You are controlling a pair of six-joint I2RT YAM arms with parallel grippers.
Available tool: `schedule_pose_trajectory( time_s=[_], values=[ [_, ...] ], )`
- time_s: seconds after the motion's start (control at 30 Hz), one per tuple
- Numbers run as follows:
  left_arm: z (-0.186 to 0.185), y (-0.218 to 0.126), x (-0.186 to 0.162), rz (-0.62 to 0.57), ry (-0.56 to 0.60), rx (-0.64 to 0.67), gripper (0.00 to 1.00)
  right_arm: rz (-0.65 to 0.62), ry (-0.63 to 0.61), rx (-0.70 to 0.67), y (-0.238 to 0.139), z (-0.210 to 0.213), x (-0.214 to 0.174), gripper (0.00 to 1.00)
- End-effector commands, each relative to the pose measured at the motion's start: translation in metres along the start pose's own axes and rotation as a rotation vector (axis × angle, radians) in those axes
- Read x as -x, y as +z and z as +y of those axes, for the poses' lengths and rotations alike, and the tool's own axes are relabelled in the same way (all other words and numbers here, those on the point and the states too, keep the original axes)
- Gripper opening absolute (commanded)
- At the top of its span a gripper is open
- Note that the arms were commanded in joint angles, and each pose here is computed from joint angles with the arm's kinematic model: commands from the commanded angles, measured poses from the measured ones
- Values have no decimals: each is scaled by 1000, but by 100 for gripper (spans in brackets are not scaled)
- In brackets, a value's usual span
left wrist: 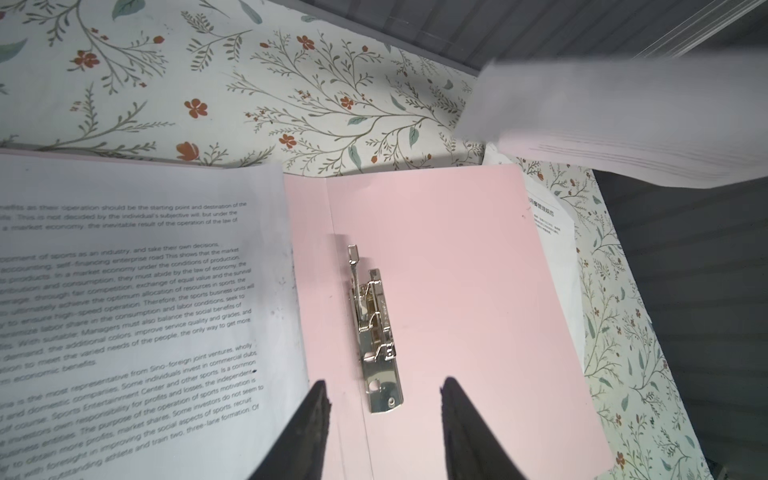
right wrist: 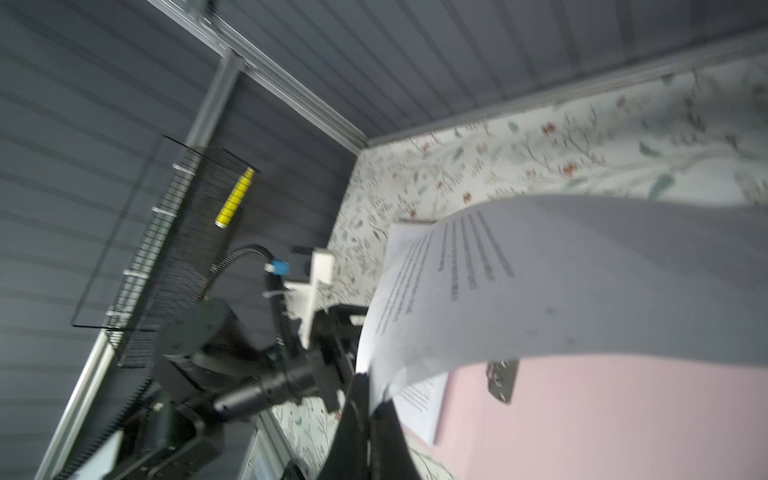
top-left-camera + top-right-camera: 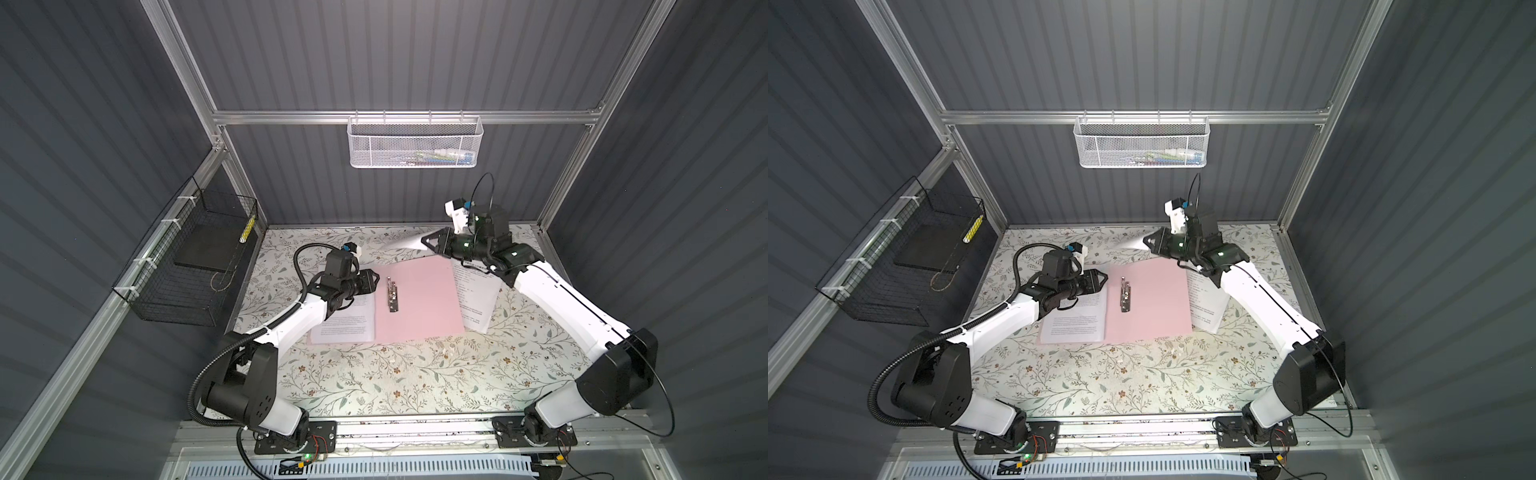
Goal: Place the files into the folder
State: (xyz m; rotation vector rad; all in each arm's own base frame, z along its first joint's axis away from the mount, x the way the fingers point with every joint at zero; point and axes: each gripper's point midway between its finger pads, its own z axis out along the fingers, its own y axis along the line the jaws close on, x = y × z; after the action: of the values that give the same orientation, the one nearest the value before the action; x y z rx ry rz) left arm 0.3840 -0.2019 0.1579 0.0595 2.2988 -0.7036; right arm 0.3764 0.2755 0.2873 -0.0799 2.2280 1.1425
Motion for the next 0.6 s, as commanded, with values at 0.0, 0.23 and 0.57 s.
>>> schedule_pose_trajectory(
  time_s=[0.0, 0.23, 0.57],
  values=[
    [7, -10, 1, -11, 14, 23, 46, 109, 22, -28, 4, -27, -44, 0],
    [10, -13, 3, -17, 16, 28, 46, 313, 52, -111, 0, -84, -129, 0],
    [12, -14, -3, -9, 21, 32, 46, 462, 143, -160, -21, -140, -178, 0]
  ],
)
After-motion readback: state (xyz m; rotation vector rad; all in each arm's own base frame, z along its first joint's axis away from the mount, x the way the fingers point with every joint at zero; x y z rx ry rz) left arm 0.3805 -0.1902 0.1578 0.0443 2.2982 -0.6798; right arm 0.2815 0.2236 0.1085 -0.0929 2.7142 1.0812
